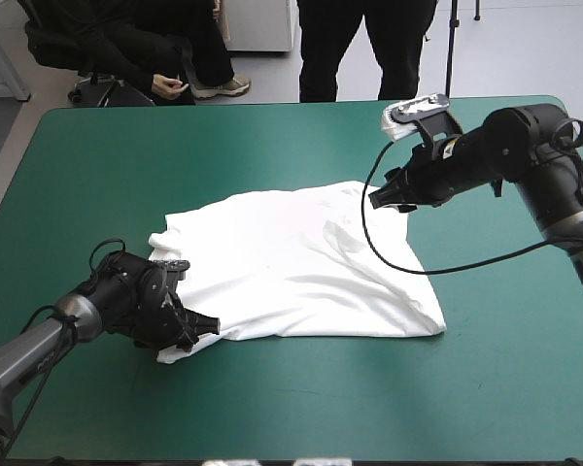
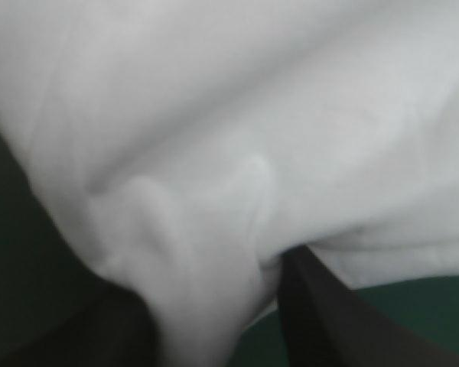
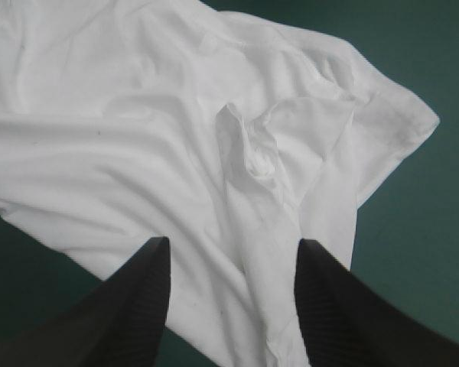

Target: Fold the cloth

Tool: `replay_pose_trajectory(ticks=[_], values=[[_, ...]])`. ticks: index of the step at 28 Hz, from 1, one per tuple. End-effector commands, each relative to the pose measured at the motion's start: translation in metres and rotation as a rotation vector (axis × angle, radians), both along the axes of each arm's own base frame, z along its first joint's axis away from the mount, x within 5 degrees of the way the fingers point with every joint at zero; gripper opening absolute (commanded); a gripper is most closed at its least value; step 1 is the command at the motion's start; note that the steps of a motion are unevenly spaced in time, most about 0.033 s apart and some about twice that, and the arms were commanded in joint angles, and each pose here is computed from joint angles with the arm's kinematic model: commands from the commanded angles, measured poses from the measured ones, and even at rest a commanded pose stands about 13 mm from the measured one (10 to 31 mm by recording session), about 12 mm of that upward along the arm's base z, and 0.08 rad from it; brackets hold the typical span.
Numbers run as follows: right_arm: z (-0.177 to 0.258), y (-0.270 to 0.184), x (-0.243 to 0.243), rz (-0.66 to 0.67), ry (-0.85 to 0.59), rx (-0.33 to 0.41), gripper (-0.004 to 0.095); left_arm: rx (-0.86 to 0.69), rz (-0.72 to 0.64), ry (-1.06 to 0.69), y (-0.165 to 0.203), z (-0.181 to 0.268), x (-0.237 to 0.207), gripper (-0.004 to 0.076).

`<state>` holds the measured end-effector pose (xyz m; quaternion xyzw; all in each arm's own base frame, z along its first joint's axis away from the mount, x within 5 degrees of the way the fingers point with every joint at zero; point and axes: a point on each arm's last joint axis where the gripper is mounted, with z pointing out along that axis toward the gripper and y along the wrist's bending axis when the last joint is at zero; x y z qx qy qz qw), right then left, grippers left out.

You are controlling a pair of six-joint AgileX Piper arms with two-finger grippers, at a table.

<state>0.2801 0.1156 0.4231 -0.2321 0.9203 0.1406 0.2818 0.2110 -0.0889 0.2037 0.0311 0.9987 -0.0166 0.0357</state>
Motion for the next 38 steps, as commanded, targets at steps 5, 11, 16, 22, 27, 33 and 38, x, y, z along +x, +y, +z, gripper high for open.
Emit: replay_pose_trajectory(ticks=[5, 11, 16, 22, 27, 33, 38], values=[[-0.037, -0.026, -0.048, -0.063, 0.093, -0.113, 0.0482, 0.057, -0.051, -0.012, 0.002, -0.004, 0.007, -0.0015], [-0.079, -0.031, -0.054, -0.153, 0.177, -0.125, 0.0499, 0.058, -0.055, -0.011, 0.002, -0.004, 0.007, -0.0015], [-0.110, -0.034, -0.052, -0.233, 0.268, -0.155, 0.0521, 0.063, -0.061, 0.000, 0.002, -0.004, 0.006, -0.0015], [-0.142, -0.035, -0.048, -0.292, 0.301, -0.166, 0.0519, 0.062, -0.064, -0.002, 0.002, -0.004, 0.006, -0.0015], [-0.169, -0.034, -0.046, -0.317, 0.334, -0.172, 0.0519, 0.062, -0.064, -0.002, 0.002, -0.004, 0.006, -0.0015], [-0.207, -0.032, -0.043, -0.322, 0.414, -0.200, 0.0512, 0.059, -0.060, -0.001, 0.002, -0.004, 0.006, -0.0015], [-0.219, -0.030, -0.040, -0.327, 0.442, -0.196, 0.0395, 0.060, -0.061, -0.003, 0.002, -0.004, 0.006, -0.0015]])
